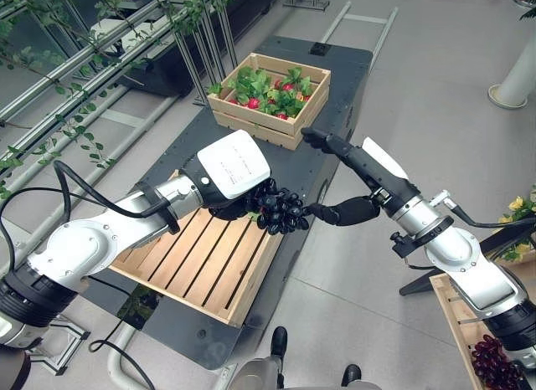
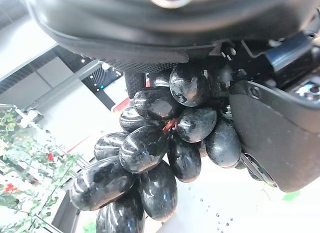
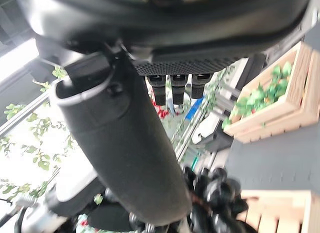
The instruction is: Pick up the fruits from the basket on one side to the basket on the other side
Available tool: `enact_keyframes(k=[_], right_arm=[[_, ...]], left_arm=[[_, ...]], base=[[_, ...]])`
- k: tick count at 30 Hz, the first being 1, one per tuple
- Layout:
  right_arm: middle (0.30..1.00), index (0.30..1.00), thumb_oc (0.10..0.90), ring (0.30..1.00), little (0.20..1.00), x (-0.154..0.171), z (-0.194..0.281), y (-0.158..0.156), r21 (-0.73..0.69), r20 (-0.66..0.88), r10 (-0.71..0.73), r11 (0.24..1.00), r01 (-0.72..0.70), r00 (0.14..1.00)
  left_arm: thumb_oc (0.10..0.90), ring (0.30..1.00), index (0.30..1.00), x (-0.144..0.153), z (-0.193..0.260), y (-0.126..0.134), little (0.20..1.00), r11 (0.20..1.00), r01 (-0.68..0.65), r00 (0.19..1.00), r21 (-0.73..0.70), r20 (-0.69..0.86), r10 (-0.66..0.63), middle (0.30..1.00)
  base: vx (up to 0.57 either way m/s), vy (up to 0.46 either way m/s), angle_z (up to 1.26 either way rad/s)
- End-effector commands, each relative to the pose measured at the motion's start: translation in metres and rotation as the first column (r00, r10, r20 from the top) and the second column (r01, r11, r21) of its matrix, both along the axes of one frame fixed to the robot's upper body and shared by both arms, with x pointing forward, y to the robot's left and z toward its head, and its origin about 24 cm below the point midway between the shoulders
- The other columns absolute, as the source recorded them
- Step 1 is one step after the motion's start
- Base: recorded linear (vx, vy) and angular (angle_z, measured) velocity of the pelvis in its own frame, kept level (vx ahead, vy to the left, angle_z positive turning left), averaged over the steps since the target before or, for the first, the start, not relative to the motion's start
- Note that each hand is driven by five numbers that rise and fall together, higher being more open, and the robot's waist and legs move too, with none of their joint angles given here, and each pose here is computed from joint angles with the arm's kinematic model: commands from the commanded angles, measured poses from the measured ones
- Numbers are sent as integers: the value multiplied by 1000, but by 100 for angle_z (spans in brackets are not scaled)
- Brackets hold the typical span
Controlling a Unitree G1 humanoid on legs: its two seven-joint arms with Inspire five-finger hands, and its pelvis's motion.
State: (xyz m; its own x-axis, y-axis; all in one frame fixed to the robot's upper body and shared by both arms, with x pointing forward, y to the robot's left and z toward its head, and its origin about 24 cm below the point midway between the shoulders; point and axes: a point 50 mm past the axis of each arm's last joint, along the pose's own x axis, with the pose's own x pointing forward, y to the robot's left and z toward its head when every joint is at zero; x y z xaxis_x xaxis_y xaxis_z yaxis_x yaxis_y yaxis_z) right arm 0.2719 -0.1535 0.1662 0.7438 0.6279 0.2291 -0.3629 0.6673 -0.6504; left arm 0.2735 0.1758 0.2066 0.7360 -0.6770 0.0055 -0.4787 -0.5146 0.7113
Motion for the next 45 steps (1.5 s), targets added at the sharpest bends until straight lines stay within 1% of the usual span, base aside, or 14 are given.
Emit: enact_keyframes(k=[1, 6, 12, 16, 20, 28, 31, 34, 35, 36, 37, 38, 39, 45], right_arm=[[900, 900, 800, 900, 900, -14, 17, 22, 41, 48, 177, 983, -179, 983], [900, 900, 800, 900, 900, -15, 12, 25, 9, -6, 210, 978, -210, 978], [900, 900, 800, 900, 900, -16, 7, 32, 4, -48, 257, 966, -258, 965], [900, 900, 800, 900, 900, -14, 2, 35, 25, -101, 285, 958, -284, 953], [900, 900, 800, 900, 900, -14, -2, 37, 43, -120, 282, 959, -279, 952], [900, 900, 800, 900, 900, -12, -24, 39, 82, -190, 209, 977, -197, 959], [900, 900, 800, 900, 900, -10, -30, 39, 66, -181, 144, 989, -134, 973], [900, 900, 800, 900, 900, -8, -31, 38, 68, -179, 116, 992, -105, 977], [811, 811, 740, 811, 811, -8, -32, 38, 72, -181, 109, 993, -97, 977], [599, 599, 599, 599, 599, -6, -32, 37, 76, -183, 89, 994, -76, 979], [429, 429, 486, 429, 429, -5, -35, 38, 73, -188, 71, 996, -58, 980], [389, 389, 460, 389, 389, -5, -35, 38, 72, -191, 66, 996, -53, 979], [300, 300, 400, 300, 300, -5, -37, 37, 69, -193, 50, 997, -38, 980], [300, 300, 400, 300, 300, -3, -41, 38, 91, -211, 19, 996, 1, 977]], left_arm=[[400, 300, 300, 9, 50, -7, 300, 987, 36, 984, -156, 180, -8, 300], [400, 300, 300, 8, 52, -13, 300, 989, 46, 983, -140, 184, -19, 300], [400, 300, 300, 8, 54, -16, 300, 988, 51, 980, -146, 199, -21, 300], [400, 300, 300, 10, 57, -17, 300, 985, 53, 976, -161, 218, -17, 300], [400, 300, 300, 9, 59, -16, 300, 981, 64, 972, -183, 233, -20, 300], [400, 300, 300, 3, 58, -23, 300, 967, 109, 969, -229, 242, -52, 300], [400, 300, 300, 1, 58, -27, 300, 958, 135, 968, -254, 240, -73, 300], [400, 300, 300, 0, 59, -28, 300, 954, 145, 967, -262, 242, -80, 300], [400, 300, 300, 0, 58, -29, 300, 953, 147, 967, -264, 243, -82, 300], [400, 300, 300, -1, 58, -29, 300, 950, 156, 965, -270, 245, -89, 300], [400, 300, 300, -2, 58, -30, 300, 947, 165, 963, -274, 252, -95, 300], [400, 300, 300, -2, 58, -30, 300, 946, 168, 963, -277, 253, -97, 300], [400, 300, 300, -3, 58, -31, 300, 945, 174, 961, -278, 259, -100, 300], [400, 300, 300, -6, 60, -35, 300, 943, 183, 960, -277, 258, -111, 300]], base=[[0, 0, 0], [0, 0, 0], [0, 0, 0], [0, 0, 0], [0, 0, 0], [0, 0, 0], [0, 0, 0], [0, 0, 0], [0, 0, 0], [0, 0, 0], [0, 0, 0], [0, 0, 0], [6, 0, -3], [4, 0, -2]])
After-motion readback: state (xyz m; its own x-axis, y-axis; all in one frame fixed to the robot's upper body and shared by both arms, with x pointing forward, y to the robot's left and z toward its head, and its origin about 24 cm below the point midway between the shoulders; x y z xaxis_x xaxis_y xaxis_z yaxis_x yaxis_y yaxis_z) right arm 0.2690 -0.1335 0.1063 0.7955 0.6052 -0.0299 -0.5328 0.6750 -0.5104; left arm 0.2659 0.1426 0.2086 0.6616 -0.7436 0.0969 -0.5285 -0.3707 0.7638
